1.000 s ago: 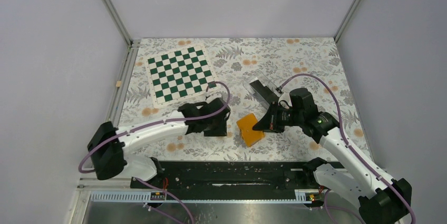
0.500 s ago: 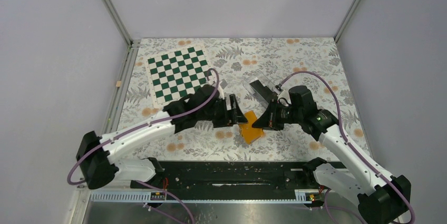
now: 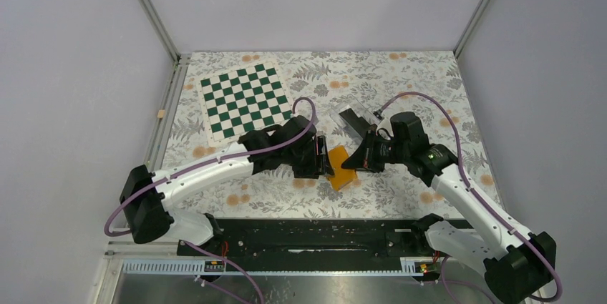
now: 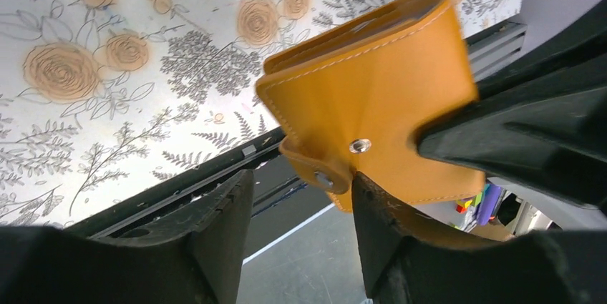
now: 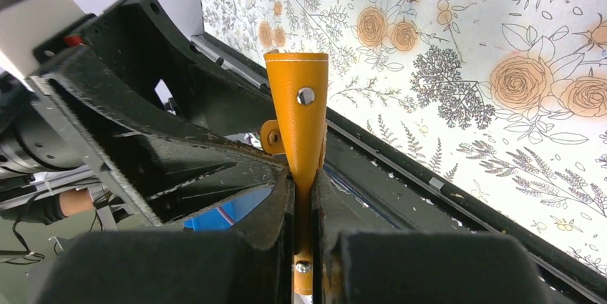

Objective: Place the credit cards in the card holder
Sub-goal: Open the card holder at the center of the board.

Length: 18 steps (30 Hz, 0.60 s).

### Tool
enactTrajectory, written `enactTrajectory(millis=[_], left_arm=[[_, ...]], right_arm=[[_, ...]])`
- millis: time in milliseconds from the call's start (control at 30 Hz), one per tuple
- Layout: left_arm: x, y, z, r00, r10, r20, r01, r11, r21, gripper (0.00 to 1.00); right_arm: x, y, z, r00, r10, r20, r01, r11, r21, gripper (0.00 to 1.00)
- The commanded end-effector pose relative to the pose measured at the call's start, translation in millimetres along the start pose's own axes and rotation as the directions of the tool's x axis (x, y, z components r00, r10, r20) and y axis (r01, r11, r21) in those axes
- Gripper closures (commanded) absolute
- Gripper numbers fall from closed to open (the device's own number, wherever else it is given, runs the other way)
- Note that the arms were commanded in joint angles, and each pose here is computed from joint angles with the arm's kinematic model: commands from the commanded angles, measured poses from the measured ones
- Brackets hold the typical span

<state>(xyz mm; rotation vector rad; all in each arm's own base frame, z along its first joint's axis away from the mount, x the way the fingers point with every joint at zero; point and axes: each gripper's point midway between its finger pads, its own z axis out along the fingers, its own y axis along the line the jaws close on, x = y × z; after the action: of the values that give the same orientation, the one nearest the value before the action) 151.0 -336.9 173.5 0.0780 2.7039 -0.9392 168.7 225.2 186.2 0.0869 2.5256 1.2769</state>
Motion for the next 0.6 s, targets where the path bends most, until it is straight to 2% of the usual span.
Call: enactTrajectory(millis=[0, 200, 433, 567], left_arm=[[2, 14, -5, 0.999, -0.031, 0.03, 0.032, 0.999, -0.038, 0.48], [-5, 27, 0, 0.997, -0.058, 0.057, 0.062, 0.995, -0.077, 0.52], [-21, 23, 2, 0.989, -0.121, 0.086, 0.12, 0.993, 0.015, 0.52], [-22, 28, 9, 0.987, -0.141, 0.073, 0.14, 0.99, 0.009, 0.54]], right_arm=[[-16, 23, -3, 0.998, -0.033, 0.045, 0.035, 0.998, -0.047, 1.0], [-15, 24, -3, 0.999, -0.031, 0.038, 0.033, 0.998, -0.057, 1.0], [-10, 20, -3, 0.999, -0.022, 0.03, 0.023, 0.998, -0.058, 1.0], [-8, 18, -2, 1.0, -0.016, 0.025, 0.017, 0.998, -0.058, 1.0]])
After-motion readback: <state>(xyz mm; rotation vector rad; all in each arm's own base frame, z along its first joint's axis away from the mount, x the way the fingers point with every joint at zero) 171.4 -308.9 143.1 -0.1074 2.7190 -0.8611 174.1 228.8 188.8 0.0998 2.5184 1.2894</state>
